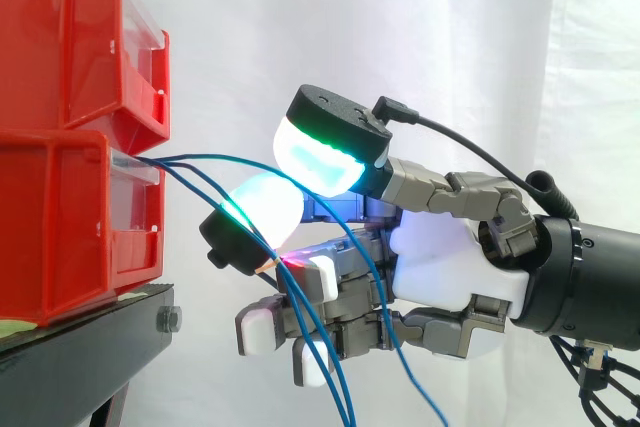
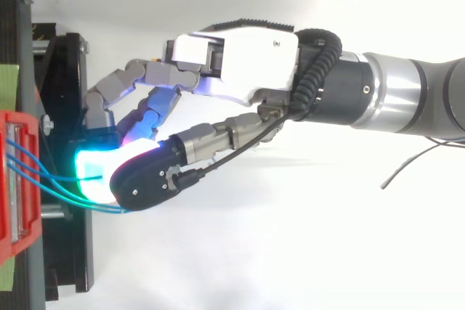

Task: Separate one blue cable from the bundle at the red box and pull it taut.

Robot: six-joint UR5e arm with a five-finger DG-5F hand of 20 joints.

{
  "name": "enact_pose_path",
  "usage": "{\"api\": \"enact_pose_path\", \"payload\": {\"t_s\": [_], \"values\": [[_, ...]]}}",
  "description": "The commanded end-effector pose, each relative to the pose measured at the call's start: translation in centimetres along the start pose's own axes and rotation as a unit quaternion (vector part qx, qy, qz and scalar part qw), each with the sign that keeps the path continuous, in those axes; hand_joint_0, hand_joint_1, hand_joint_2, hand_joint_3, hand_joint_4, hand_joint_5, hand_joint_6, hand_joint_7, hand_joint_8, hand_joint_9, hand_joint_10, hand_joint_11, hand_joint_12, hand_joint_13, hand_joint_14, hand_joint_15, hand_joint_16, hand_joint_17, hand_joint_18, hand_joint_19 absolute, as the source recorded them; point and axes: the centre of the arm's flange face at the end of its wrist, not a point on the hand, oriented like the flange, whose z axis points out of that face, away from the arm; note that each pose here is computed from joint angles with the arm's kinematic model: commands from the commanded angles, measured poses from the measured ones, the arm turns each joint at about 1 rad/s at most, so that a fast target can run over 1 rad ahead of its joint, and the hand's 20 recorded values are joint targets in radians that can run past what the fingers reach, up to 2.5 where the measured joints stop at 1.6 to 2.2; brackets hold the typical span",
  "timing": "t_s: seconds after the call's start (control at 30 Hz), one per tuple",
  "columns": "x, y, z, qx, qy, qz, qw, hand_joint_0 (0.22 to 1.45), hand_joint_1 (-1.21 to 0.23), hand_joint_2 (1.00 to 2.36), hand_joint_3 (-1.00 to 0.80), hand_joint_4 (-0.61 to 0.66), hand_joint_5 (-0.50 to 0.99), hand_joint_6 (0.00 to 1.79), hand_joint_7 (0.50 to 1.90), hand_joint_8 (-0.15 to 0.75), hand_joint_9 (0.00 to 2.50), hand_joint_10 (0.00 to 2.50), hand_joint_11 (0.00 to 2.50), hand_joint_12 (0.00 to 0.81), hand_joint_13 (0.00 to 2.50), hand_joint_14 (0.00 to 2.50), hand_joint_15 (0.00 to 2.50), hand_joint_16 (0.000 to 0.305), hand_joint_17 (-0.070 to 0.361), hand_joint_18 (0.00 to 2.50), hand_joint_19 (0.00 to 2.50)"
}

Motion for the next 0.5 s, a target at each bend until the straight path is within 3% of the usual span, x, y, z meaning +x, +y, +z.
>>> {"api": "enact_pose_path", "payload": {"t_s": [0.0, 0.3, 0.33, 0.37, 0.47], "values": [[0.08, 0.04, 0.04, -0.002, 0.0, -0.001, 1.0, 0.58, -0.64, 1.02, -0.25, 0.1, -0.18, 0.84, 1.05, 0.308, 1.05, 0.03, 1.07, 0.357, 0.86, 0.02, 0.6, 0.049, 0.11, 0.81, 0.77], [-0.04, 0.01, 0.01, -0.001, 0.0, -0.003, 1.0, 0.62, -0.72, 1.02, -0.26, -0.03, -0.19, 0.86, 1.04, 0.292, 1.03, 0.03, 1.07, 0.344, 0.85, 0.02, 0.6, 0.048, 0.107, 0.81, 0.76], [0.08, 0.02, 0.02, -0.001, 0.0, -0.003, 1.0, 0.62, -0.72, 1.02, -0.25, -0.07, -0.19, 0.87, 1.06, 0.283, 1.03, 0.03, 1.06, 0.343, 0.85, 0.02, 0.6, 0.047, 0.106, 0.81, 0.76], [-0.05, 0.03, 0.03, -0.002, -0.001, -0.002, 1.0, 0.62, -0.74, 1.02, -0.19, -0.22, -0.19, 0.9, 1.08, 0.262, 1.08, 0.03, 1.06, 0.334, 0.87, 0.02, 0.59, 0.046, 0.103, 0.82, 0.75], [0.08, 0.02, 0.02, -0.001, 0.0, -0.002, 1.0, 0.62, -0.75, 1.03, -0.05, -0.38, -0.16, 0.92, 1.21, 0.214, 1.15, 0.03, 1.02, 0.314, 0.89, 0.02, 0.61, 0.043, 0.097, 0.83, 0.75]]}}
